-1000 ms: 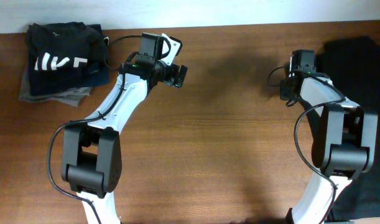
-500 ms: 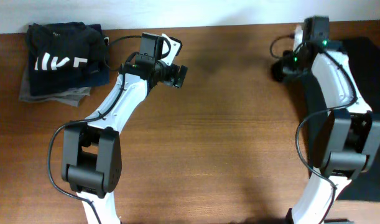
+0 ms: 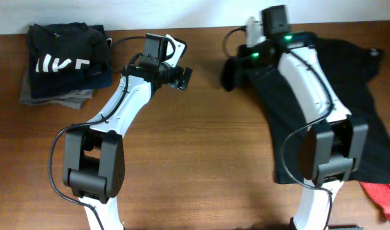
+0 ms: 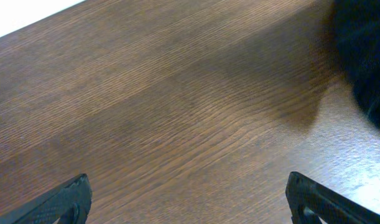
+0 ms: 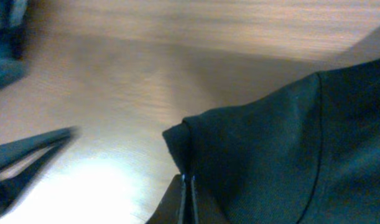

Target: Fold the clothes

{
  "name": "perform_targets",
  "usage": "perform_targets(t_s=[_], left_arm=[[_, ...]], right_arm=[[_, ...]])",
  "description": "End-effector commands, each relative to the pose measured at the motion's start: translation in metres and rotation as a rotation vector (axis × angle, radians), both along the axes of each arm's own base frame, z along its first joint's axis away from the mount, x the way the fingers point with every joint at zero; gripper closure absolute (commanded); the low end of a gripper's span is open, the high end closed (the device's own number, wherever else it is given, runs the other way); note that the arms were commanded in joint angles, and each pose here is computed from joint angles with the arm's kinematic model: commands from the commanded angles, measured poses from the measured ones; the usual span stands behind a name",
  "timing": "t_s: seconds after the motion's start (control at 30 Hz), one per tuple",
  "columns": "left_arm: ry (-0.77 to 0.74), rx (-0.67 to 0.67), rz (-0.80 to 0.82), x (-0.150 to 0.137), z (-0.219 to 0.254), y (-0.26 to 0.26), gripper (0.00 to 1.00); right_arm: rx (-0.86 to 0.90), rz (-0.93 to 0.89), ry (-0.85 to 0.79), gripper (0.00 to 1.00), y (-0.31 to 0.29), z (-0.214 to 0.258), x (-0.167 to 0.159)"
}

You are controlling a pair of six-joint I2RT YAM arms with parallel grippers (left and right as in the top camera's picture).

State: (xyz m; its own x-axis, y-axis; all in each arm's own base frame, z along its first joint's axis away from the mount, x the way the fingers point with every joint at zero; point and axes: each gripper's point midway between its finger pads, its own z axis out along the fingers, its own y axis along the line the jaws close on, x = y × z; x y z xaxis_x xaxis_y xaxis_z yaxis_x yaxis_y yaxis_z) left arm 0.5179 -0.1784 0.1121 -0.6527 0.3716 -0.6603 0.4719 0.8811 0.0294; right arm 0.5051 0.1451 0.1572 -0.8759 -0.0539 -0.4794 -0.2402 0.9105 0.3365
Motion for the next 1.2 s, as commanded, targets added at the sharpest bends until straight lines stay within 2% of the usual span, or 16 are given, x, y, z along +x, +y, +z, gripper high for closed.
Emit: perform_targets(t_s=[0.0,0.1,0.17,0.23,0.37,0.53,0.7,0.83,0.97,1.17], left_arm=[[-0.019,0.047,0.035,0.007,0.001,0.01,0.01],[-0.008,0.048,0.033,0.004,-0.001,0.01,0.01],[0.018,0.029,0.01,-0.001,-0.004,0.006,0.01],[0.054,-0.015,-0.034,-0.009,-0.006,-0.004,0.01],[0.121,-0.085,-0.091,-0.024,-0.01,-0.017,0.0],[0.223,-0.219,-0.013,-0.032,-0.016,-0.028,0.01],[0.413,-0.4,0.019,-0.048,-0.041,-0.052,0.01],[0.504,-0.43,0.079,-0.054,-0.066,-0.058,0.01],[0.486,-0.422,0.078,-0.05,-0.07,-0.059,0.01],[0.383,-0.41,0.056,-0.031,-0.064,-0.06,0.01]], right_arm=[[0.129,0.069,-0.026,0.94,0.064,0.036,-0.016],[0.091,0.099,-0.035,0.78,0.085,0.033,-0.024],[0.038,0.065,-0.045,0.61,0.086,0.03,-0.023],[-0.008,0.012,-0.055,0.48,0.079,0.027,-0.019],[-0.019,-0.016,-0.057,0.32,0.068,0.027,-0.014],[-0.02,-0.108,-0.032,0.28,0.027,0.033,-0.004],[-0.033,-0.23,0.04,0.26,-0.033,0.045,-0.006],[-0.05,-0.314,0.128,0.21,-0.076,0.046,-0.02],[-0.073,-0.366,0.251,0.2,-0.103,0.033,-0.044],[-0.178,-0.424,0.382,0.2,-0.131,0.022,-0.077]])
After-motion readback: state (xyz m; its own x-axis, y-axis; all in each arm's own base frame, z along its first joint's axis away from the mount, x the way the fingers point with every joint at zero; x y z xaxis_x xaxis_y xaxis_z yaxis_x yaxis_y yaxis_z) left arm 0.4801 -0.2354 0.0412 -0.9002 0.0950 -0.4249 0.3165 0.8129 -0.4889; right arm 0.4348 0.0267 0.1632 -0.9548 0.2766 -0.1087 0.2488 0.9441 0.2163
